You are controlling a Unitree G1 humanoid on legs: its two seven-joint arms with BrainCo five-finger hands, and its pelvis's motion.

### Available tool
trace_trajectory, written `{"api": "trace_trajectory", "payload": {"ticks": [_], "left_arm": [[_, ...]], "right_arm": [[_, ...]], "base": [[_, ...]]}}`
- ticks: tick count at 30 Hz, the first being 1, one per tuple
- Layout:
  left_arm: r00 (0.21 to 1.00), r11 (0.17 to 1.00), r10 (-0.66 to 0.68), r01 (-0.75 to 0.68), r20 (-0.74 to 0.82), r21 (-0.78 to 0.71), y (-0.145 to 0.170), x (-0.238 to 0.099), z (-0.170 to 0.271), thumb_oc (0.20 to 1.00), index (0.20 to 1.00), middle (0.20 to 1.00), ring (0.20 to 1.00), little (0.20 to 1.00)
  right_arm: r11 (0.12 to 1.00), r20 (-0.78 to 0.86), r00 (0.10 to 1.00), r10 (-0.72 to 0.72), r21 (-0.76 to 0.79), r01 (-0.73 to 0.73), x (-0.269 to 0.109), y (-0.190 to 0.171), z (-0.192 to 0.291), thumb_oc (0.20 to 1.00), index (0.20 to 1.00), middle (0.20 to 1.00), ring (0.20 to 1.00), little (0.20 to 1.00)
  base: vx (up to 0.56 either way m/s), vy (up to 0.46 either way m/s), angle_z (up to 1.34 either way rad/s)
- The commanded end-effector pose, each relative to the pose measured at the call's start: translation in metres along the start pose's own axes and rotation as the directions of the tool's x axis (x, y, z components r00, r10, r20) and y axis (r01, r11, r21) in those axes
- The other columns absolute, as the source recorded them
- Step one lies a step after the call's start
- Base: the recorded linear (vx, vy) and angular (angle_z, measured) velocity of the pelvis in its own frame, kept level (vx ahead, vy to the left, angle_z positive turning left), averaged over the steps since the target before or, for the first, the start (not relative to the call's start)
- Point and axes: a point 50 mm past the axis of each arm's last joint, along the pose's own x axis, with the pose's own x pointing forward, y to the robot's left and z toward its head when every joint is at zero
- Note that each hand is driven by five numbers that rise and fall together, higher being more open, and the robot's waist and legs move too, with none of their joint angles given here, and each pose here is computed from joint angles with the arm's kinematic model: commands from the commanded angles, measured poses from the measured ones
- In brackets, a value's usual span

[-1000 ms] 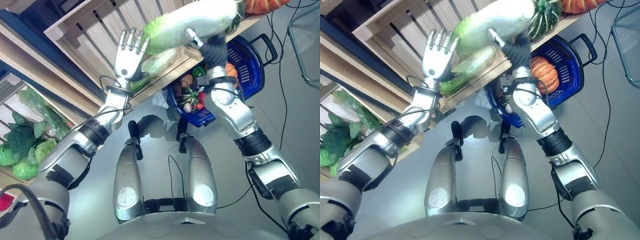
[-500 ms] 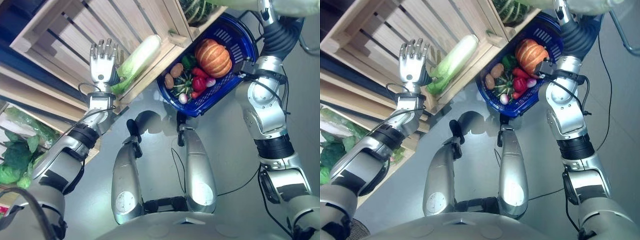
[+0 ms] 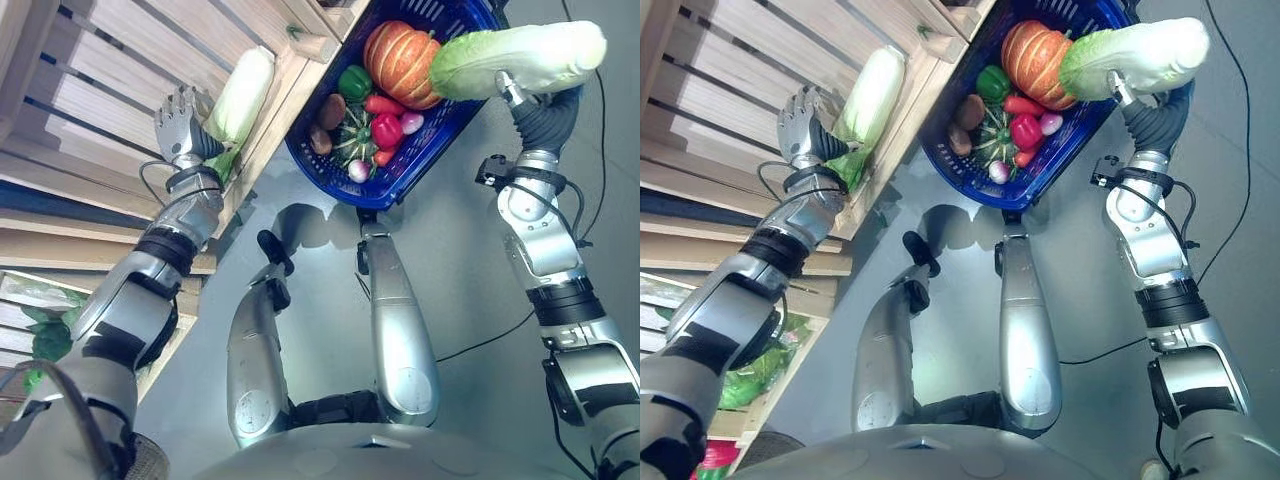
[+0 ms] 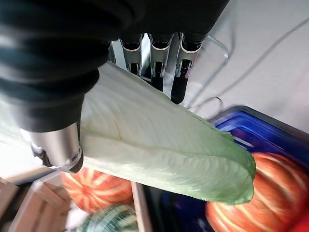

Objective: Pick up fruits and vegetables into the basket

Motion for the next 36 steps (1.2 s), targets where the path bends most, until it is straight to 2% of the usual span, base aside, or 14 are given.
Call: {"api": "trace_trajectory", "payload": {"ticks": [1,3,6,7,9,15,20,26,27,28,31,36], "left_arm": [[0.99,0.987,-0.062,0.042,-0.124,-0.157,-0.003,0.003,-0.009,1.0,1.0,1.0,1.0,1.0],[0.979,0.97,-0.115,0.075,-0.166,-0.231,-0.004,0.007,-0.009,1.0,1.0,1.0,1.0,1.0],[0.976,0.965,-0.125,0.078,-0.177,-0.25,-0.004,0.008,-0.01,1.0,1.0,1.0,1.0,1.0],[0.96,0.94,-0.186,0.111,-0.21,-0.323,-0.006,0.009,-0.01,1.0,1.0,1.0,1.0,1.0],[0.947,0.919,-0.223,0.125,-0.232,-0.375,-0.006,0.011,-0.009,1.0,1.0,1.0,1.0,1.0],[0.935,0.903,-0.251,0.133,-0.25,-0.408,-0.005,0.015,-0.004,1.0,1.0,1.0,1.0,1.0],[0.931,0.902,-0.26,0.14,-0.255,-0.408,-0.001,0.019,0.003,1.0,1.0,1.0,1.0,1.0],[0.928,0.9,-0.277,0.16,-0.251,-0.405,0.001,0.022,0.014,1.0,1.0,1.0,1.0,1.0],[0.928,0.9,-0.28,0.164,-0.247,-0.404,0.002,0.023,0.016,1.0,1.0,1.0,1.0,1.0],[0.928,0.9,-0.283,0.17,-0.241,-0.401,0.003,0.024,0.018,1.0,1.0,1.0,1.0,1.0],[0.935,0.911,-0.268,0.168,-0.232,-0.376,0.008,0.027,0.021,1.0,1.0,1.0,1.0,1.0],[0.948,0.921,-0.236,0.148,-0.215,-0.362,0.016,0.032,0.026,1.0,1.0,1.0,1.0,1.0]], "right_arm": [[0.996,0.119,0.989,0.091,-0.028,-0.088,0.018,0.003,0.028,0.2,0.2,0.2,0.2,0.2],[0.988,0.086,0.986,0.141,-0.07,-0.135,0.026,0.012,0.025,0.2,0.2,0.2,0.2,0.2],[0.986,0.078,0.985,0.151,-0.083,-0.144,0.028,0.014,0.025,0.2,0.2,0.2,0.2,0.2],[0.975,0.02,0.982,0.188,-0.124,-0.184,0.036,0.021,0.019,0.2,0.2,0.2,0.2,0.2],[0.964,-0.013,0.975,0.224,-0.144,-0.223,0.044,0.026,0.017,0.2,0.2,0.2,0.2,0.2],[0.932,-0.17,0.942,0.288,-0.177,-0.317,0.057,0.035,-0.002,0.2,0.2,0.2,0.2,0.2],[0.929,-0.236,0.936,0.262,-0.202,-0.311,0.063,0.037,-0.011,0.2,0.2,0.2,0.2,0.2],[0.94,-0.37,0.919,0.139,-0.241,-0.24,0.067,0.027,-0.031,0.2,0.2,0.2,0.2,0.2],[0.943,-0.394,0.912,0.115,-0.246,-0.225,0.067,0.025,-0.035,0.498,0.498,0.498,0.498,0.498],[0.942,-0.428,0.899,0.094,-0.255,-0.219,0.066,0.022,-0.04,1.0,1.0,1.0,1.0,1.0],[0.942,-0.472,0.88,0.049,-0.27,-0.198,0.065,0.017,-0.047,1.0,1.0,1.0,1.0,1.0],[0.932,-0.418,0.908,-0.03,-0.34,-0.126,0.067,0.014,-0.042,1.0,1.0,1.0,1.0,1.0]], "base": [[0.02,0.028,-0.12],[0.02,0.009,-0.08],[0.01,0.001,0.0],[0.03,0.007,0.04],[0.03,0.011,0.05],[0.01,0.003,0.06],[0.01,-0.014,0.05],[0.0,-0.011,0.06],[-0.01,-0.025,0.07],[0.0,-0.023,0.05],[0.0,-0.014,0.05],[0.0,-0.006,-0.01]]}}
